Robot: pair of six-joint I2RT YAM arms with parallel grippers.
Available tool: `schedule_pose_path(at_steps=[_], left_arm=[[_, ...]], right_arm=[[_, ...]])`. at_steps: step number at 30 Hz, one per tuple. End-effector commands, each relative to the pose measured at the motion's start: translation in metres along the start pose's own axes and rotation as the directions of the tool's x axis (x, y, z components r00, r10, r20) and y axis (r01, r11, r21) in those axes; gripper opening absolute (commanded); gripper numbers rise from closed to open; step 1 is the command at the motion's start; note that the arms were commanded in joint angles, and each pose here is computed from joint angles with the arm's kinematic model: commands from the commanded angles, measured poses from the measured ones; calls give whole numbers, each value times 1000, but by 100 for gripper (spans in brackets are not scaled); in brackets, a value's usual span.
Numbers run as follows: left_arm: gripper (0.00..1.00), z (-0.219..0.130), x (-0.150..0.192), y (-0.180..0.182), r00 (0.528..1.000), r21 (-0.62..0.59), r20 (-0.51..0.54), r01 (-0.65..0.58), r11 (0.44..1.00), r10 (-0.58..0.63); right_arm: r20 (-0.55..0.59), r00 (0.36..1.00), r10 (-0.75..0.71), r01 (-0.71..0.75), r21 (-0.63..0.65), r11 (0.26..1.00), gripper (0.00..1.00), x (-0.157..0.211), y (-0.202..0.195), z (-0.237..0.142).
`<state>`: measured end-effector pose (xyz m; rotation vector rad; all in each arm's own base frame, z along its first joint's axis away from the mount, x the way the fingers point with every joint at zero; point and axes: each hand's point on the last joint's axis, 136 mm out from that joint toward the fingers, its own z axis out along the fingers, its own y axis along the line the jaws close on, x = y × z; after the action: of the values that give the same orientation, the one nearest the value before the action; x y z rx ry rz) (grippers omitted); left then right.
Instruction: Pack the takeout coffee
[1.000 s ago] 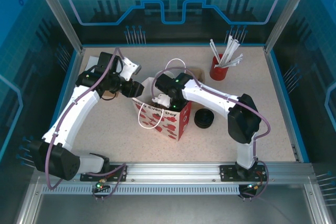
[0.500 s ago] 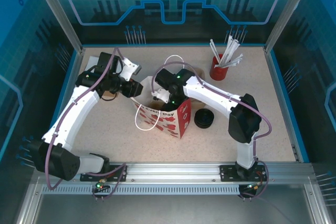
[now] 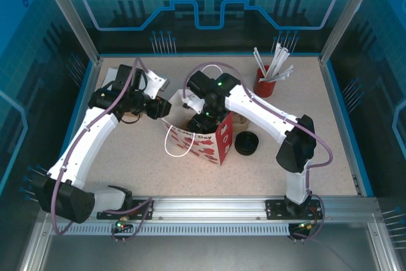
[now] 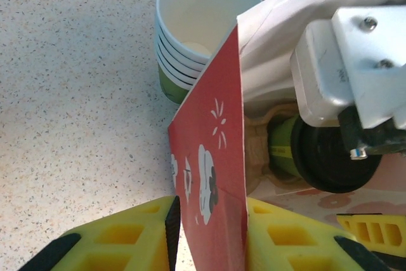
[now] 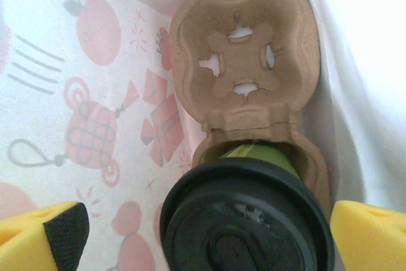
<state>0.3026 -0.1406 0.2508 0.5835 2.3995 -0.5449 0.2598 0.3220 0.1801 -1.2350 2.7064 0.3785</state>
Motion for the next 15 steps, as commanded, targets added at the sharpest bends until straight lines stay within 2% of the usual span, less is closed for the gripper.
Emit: schedule_pose_path(at_steps=[1,5,15], left_arm=[[30,-6,5,-6,1000,0,-10,12,1000,-12],[32,-5,4,-6,1000,0,-8,12,1000,-12],[50,-12,-11,-7,999,-3,32,44,999,-44]], right_arm=[[27,998,53,-52,-37,998,100,-4,6,-18],[63,996,60,-57,-46,997,100,-10,10,-35],[207,976,65,-58,-38,998,99,-20,17,-102]])
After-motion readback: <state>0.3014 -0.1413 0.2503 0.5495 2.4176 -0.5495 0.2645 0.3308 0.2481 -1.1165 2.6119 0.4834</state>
